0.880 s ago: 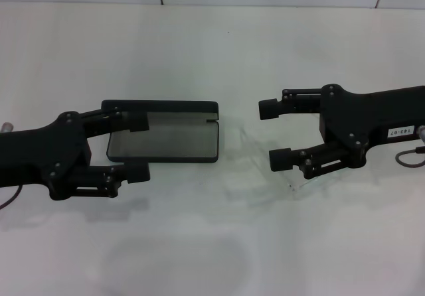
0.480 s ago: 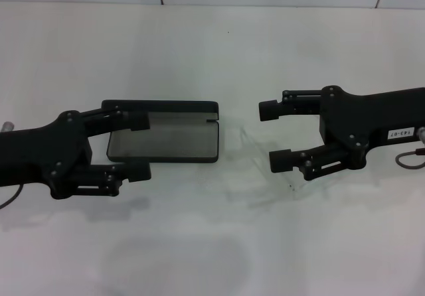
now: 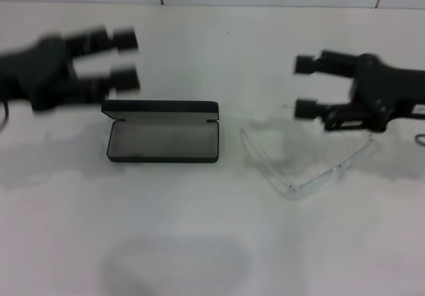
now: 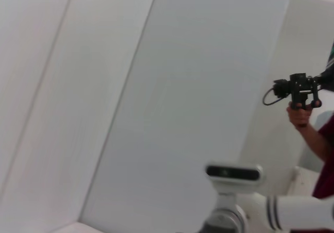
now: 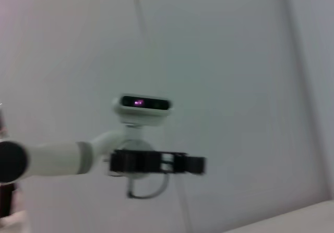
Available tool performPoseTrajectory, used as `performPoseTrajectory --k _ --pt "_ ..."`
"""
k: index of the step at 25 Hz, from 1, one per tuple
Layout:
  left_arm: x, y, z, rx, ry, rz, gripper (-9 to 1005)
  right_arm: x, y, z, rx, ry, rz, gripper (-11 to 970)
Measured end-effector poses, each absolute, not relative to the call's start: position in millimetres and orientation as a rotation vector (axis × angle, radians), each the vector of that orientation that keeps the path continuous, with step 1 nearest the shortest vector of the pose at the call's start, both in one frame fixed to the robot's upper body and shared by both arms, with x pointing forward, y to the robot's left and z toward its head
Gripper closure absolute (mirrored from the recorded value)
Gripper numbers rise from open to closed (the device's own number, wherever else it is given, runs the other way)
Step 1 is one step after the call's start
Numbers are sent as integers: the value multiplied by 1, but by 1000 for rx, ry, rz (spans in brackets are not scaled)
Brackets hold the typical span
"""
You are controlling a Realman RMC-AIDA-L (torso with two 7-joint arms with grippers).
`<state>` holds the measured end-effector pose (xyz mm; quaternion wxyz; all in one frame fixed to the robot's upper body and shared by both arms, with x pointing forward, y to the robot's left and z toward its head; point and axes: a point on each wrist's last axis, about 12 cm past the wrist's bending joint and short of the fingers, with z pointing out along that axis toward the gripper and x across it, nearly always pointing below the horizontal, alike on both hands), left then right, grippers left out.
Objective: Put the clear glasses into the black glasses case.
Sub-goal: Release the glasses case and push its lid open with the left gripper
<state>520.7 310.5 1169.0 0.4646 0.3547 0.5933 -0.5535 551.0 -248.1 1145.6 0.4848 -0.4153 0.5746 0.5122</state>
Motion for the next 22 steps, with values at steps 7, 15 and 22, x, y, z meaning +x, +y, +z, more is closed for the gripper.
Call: performPoseTrajectory --k 7,15,22 --pt "560 295 1228 1008 1654 -1089 114 535 -292 1140 -809 1398 1132 74" --pt "578 235 1232 1482 1823 -606 115 498 -335 1123 -563 1367 1090 74" --pt "593 189 1203 1702 1853 -254 117 488 -343 1119 -523 1363 1078 75"
